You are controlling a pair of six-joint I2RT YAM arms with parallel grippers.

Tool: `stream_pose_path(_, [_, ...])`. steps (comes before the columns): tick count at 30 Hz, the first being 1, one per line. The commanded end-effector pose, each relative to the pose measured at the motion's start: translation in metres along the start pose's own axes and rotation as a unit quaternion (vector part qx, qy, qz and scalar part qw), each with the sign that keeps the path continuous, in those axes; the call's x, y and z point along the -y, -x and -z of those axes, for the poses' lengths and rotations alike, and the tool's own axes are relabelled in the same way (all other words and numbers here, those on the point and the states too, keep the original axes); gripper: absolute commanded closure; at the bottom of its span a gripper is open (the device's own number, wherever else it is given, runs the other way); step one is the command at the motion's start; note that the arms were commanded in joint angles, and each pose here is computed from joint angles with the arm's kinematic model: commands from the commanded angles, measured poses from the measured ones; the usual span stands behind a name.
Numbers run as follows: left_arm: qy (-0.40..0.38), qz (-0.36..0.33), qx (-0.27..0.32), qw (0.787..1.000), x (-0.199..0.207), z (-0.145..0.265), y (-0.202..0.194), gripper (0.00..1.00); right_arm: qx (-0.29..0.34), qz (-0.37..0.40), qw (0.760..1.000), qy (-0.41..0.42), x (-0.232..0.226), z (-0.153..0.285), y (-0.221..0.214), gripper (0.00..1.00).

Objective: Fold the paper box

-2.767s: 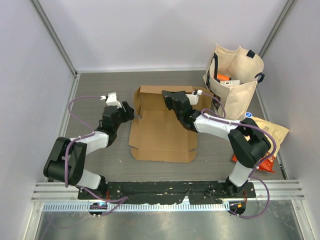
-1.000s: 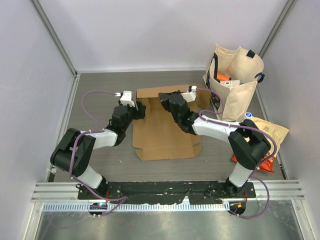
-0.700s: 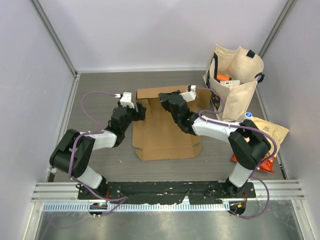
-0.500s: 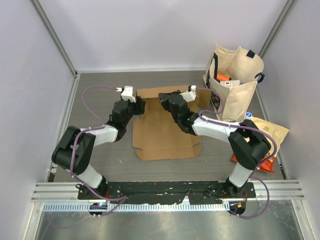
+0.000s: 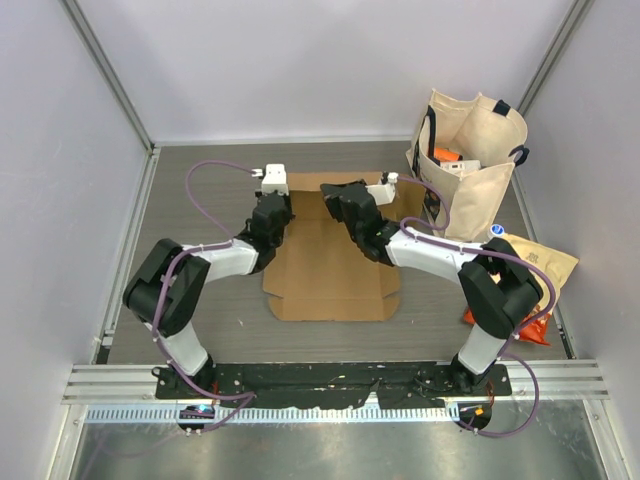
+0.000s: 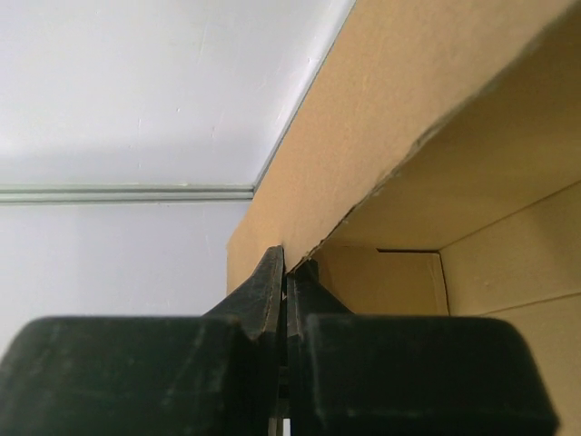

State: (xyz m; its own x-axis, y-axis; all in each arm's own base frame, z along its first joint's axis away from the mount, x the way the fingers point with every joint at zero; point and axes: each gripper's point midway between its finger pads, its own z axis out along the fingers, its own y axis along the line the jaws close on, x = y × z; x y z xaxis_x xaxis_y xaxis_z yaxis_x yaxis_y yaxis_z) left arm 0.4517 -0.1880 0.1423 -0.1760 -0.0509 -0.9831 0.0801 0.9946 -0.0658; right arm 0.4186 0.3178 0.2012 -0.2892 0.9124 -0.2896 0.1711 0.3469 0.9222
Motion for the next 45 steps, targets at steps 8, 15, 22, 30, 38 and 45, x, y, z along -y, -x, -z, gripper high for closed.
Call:
stream_pose_path(8, [0.089, -0.129, -0.02, 0.987, -0.012, 0.007, -0.035, 1.0, -0.024, 0.0, 0.999, -0.024, 0.014, 0.002, -0.015, 0.99])
stream_pose_path(15, [-0.061, -0.021, -0.068, 0.996, 0.02, 0.021, -0.034, 0.6, -0.016, 0.002, 1.0, -0.016, 0.009, 0.003, -0.009, 0.99])
stream_pose_path(22, [-0.043, -0.005, -0.068, 0.997, 0.012, 0.027, -0.033, 0.47, -0.016, 0.0, 1.0, -0.01, 0.005, 0.005, -0.007, 0.98])
stream_pose_path(30, [0.058, -0.011, -0.056, 0.997, -0.014, 0.005, -0.035, 0.64, -0.023, -0.006, 1.0, -0.015, 0.012, 0.004, -0.012, 0.98])
stream_pose_path(38, [0.151, -0.081, -0.04, 0.985, -0.04, 0.005, -0.035, 1.0, -0.029, -0.011, 0.999, -0.018, 0.015, 0.004, -0.015, 0.98])
stream_pose_path(45, [0.124, -0.053, -0.055, 0.989, -0.038, 0.02, -0.043, 0.84, -0.045, -0.009, 0.999, -0.011, 0.014, 0.0, -0.024, 0.99])
